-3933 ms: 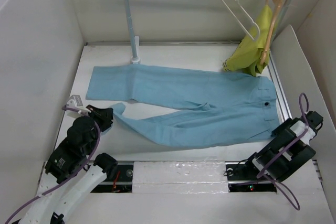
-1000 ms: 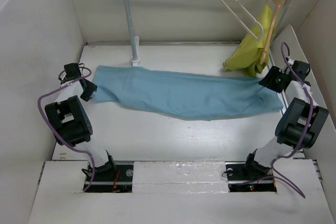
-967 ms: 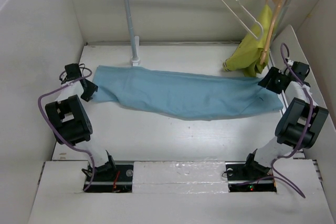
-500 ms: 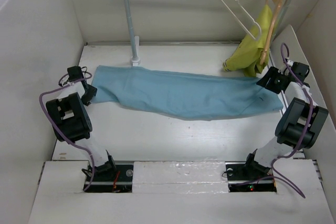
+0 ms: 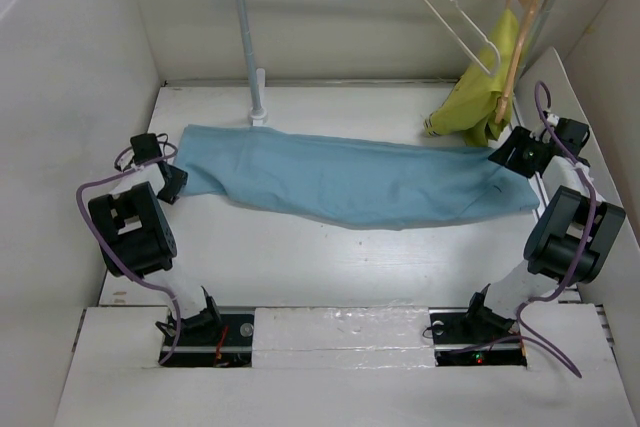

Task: Place the trousers on the hanger
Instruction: Fold the trousers at the center of the board.

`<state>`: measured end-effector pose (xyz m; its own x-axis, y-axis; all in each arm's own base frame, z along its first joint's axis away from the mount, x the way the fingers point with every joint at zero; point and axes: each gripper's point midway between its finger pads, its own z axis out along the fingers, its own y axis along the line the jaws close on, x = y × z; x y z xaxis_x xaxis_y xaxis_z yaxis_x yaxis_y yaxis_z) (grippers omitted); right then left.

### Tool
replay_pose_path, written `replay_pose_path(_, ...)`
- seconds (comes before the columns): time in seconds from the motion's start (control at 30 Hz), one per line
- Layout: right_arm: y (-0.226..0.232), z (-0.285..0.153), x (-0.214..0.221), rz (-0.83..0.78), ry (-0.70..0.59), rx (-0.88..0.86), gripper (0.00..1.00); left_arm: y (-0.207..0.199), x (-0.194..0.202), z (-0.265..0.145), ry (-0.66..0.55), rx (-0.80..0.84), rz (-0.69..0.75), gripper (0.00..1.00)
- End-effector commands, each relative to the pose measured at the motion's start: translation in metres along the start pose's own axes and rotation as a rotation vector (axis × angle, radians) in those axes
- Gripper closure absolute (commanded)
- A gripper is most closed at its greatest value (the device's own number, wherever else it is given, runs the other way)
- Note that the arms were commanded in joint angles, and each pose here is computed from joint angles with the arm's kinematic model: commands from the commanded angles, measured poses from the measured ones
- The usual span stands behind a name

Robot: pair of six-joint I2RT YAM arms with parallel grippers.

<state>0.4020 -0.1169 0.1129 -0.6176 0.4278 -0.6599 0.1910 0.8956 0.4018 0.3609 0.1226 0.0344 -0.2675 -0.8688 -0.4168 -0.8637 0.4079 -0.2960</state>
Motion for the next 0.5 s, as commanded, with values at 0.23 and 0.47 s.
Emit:
replay_pose_path(0.23, 0.014, 0.009, -0.007, -0.051, -0.045, -0.069, 0.41, -0.031, -0.035, -0.013, -0.095, 0.075, -0.034, 1.0)
replay_pose_path(0.47, 0.0, 0.009, -0.002, -0.031, -0.031, -0.034, 0.41, -0.033, -0.068, -0.025, -0.201, 0.022, -0.018, 1.0)
